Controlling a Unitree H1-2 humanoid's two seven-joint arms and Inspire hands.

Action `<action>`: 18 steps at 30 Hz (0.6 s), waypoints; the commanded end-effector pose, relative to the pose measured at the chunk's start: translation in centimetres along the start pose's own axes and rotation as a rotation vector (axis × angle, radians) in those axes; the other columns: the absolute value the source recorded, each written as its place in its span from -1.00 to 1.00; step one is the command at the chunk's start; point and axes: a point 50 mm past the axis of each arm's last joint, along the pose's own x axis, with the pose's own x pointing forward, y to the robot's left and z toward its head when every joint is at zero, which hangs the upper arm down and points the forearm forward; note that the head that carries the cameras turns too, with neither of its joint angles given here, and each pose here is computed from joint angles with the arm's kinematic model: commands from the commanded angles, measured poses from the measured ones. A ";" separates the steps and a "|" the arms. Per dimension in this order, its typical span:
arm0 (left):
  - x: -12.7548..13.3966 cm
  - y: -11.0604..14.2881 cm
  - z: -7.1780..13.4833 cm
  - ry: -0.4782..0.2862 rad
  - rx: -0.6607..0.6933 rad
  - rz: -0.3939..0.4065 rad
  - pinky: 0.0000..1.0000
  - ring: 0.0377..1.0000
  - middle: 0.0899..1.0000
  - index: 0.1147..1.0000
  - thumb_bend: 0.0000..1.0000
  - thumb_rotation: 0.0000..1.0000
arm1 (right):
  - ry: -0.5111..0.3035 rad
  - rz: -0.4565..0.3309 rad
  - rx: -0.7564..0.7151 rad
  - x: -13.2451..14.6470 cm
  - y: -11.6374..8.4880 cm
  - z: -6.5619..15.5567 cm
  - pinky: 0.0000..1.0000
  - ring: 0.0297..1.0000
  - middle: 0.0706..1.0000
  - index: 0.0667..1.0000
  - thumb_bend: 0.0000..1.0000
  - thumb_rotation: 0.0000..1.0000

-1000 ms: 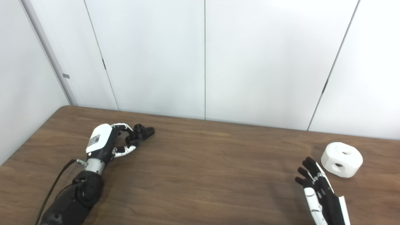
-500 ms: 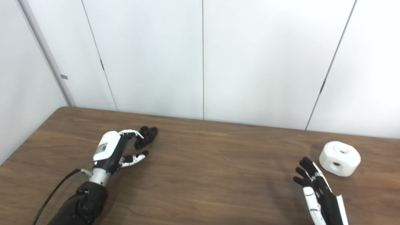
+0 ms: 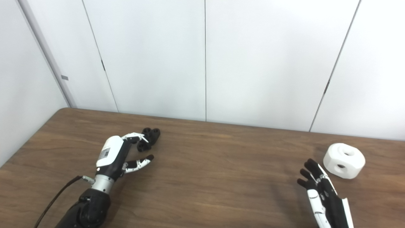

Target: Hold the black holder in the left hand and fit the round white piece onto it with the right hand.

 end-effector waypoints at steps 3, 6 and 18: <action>-0.4 -0.2 0.0 -0.011 0.027 0.086 0.62 0.80 0.86 0.86 0.99 -0.27 | -0.033 -0.010 0.006 0.3 -0.3 0.6 0.58 0.74 0.77 0.73 -0.55 0.43; -0.2 -0.1 -0.7 0.002 0.049 0.143 0.67 0.91 0.98 0.99 1.00 -0.10 | -0.032 -0.012 0.008 0.4 -0.6 0.5 0.62 0.75 0.79 0.74 -0.54 0.48; 1.5 -0.1 -1.7 0.134 -0.006 0.121 0.73 0.98 1.00 1.00 1.00 -0.05 | -0.033 -0.004 0.021 0.5 -0.6 0.6 0.59 0.75 0.79 0.73 -0.53 0.49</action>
